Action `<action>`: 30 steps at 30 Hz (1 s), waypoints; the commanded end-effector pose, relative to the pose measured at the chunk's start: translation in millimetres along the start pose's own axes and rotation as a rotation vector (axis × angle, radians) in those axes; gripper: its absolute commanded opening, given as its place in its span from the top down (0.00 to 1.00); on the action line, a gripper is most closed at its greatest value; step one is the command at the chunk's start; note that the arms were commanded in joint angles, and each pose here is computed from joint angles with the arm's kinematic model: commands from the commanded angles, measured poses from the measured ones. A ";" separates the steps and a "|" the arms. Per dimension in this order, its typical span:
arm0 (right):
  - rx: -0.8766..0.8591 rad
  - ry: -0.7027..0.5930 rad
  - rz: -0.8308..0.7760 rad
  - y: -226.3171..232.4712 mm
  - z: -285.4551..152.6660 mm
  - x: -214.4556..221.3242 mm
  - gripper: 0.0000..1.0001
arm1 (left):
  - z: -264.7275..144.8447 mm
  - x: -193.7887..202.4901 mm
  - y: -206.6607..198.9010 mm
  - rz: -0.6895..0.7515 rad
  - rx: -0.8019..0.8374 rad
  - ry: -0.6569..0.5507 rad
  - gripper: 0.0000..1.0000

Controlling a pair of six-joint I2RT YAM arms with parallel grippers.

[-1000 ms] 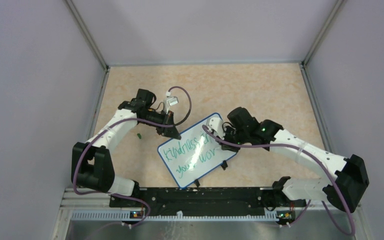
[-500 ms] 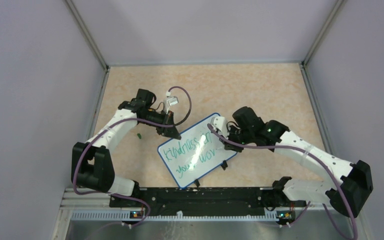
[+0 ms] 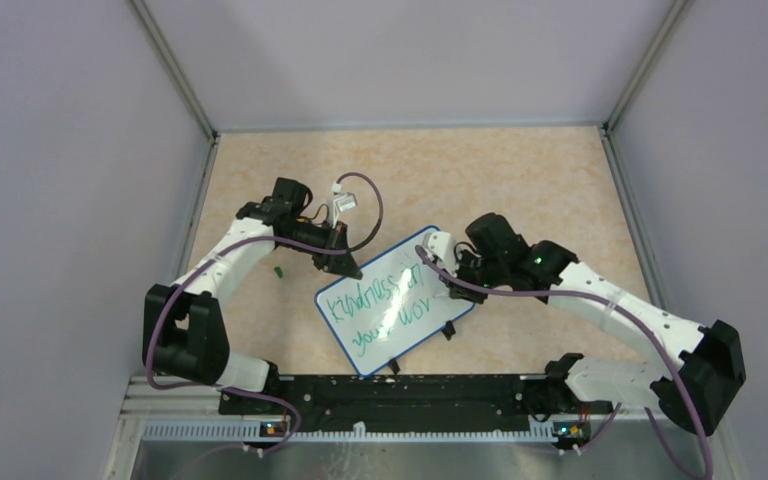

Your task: Write a sentence on the whiteboard

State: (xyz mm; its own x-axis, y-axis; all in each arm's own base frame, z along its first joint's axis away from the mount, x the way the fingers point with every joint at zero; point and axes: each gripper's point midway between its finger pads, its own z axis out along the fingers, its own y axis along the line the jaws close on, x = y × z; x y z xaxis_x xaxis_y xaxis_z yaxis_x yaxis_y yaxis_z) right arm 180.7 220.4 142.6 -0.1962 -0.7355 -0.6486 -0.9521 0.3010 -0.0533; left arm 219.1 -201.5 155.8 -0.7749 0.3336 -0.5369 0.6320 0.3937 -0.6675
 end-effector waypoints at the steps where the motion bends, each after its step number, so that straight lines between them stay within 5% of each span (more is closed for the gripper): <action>1: 0.031 -0.024 0.013 -9.4 3.0 -6.1 1.00 | 10.7 25.9 23.1 -0.019 -0.085 0.091 1.00; 30: -0.047 0.028 -0.008 3.8 12.6 11.4 1.00 | 11.4 26.6 23.3 -0.023 -0.081 0.094 1.00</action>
State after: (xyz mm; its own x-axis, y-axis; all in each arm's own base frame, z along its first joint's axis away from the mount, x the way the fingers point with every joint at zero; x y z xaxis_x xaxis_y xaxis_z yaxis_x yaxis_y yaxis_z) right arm 178.5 228.8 130.5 -0.2093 -0.7394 -0.6399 -0.9609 0.2770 -0.0057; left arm 219.1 -201.4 155.7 -0.7751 0.3335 -0.5366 0.6317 0.3941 -0.6675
